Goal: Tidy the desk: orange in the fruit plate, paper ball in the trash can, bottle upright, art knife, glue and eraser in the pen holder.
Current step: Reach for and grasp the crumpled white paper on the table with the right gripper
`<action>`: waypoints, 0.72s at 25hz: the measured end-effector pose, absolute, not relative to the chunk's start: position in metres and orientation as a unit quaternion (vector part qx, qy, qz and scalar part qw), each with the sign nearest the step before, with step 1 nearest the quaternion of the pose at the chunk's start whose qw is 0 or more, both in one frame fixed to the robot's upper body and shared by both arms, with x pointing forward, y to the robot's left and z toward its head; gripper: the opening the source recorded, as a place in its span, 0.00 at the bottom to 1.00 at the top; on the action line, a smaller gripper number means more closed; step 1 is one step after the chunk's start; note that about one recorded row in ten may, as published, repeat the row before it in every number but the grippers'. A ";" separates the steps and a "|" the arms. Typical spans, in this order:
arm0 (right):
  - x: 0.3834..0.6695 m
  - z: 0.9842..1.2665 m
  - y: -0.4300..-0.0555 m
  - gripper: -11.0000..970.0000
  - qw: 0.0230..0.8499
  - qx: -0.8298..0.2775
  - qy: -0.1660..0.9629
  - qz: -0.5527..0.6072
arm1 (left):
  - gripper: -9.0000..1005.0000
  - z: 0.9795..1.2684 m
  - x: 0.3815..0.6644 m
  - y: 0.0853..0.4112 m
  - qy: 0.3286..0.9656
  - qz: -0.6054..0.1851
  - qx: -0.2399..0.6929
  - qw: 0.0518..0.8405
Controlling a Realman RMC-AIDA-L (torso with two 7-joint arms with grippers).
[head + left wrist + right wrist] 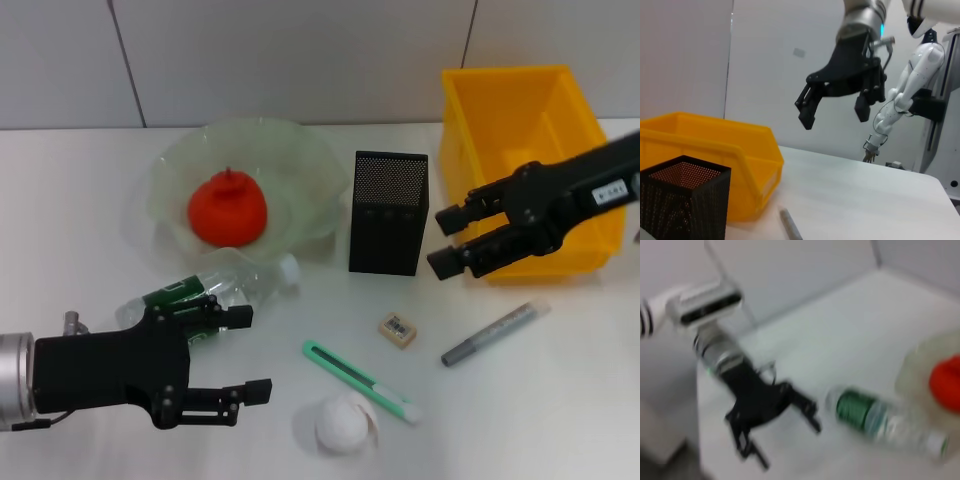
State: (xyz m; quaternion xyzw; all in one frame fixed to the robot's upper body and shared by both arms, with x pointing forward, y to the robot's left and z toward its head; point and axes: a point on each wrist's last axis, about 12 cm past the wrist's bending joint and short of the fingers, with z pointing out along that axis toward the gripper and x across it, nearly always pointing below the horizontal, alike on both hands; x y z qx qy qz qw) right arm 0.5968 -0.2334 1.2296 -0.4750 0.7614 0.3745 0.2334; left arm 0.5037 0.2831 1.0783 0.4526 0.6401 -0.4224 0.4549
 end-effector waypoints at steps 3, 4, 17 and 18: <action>0.602 1.241 -0.219 0.79 0.191 -0.500 0.768 0.352 | 0.85 1.078 0.504 0.282 0.640 -0.422 0.453 0.454; 0.604 1.243 -0.212 0.79 0.173 -0.511 0.770 0.340 | 0.85 1.078 0.504 0.282 0.641 -0.422 0.453 0.454; 0.592 1.175 -0.147 0.79 0.103 -0.664 0.688 0.273 | 0.85 1.076 0.503 0.287 0.647 -0.417 0.452 0.451; 0.591 1.171 -0.147 0.79 0.105 -0.669 0.683 0.275 | 0.85 1.076 0.503 0.287 0.648 -0.415 0.452 0.450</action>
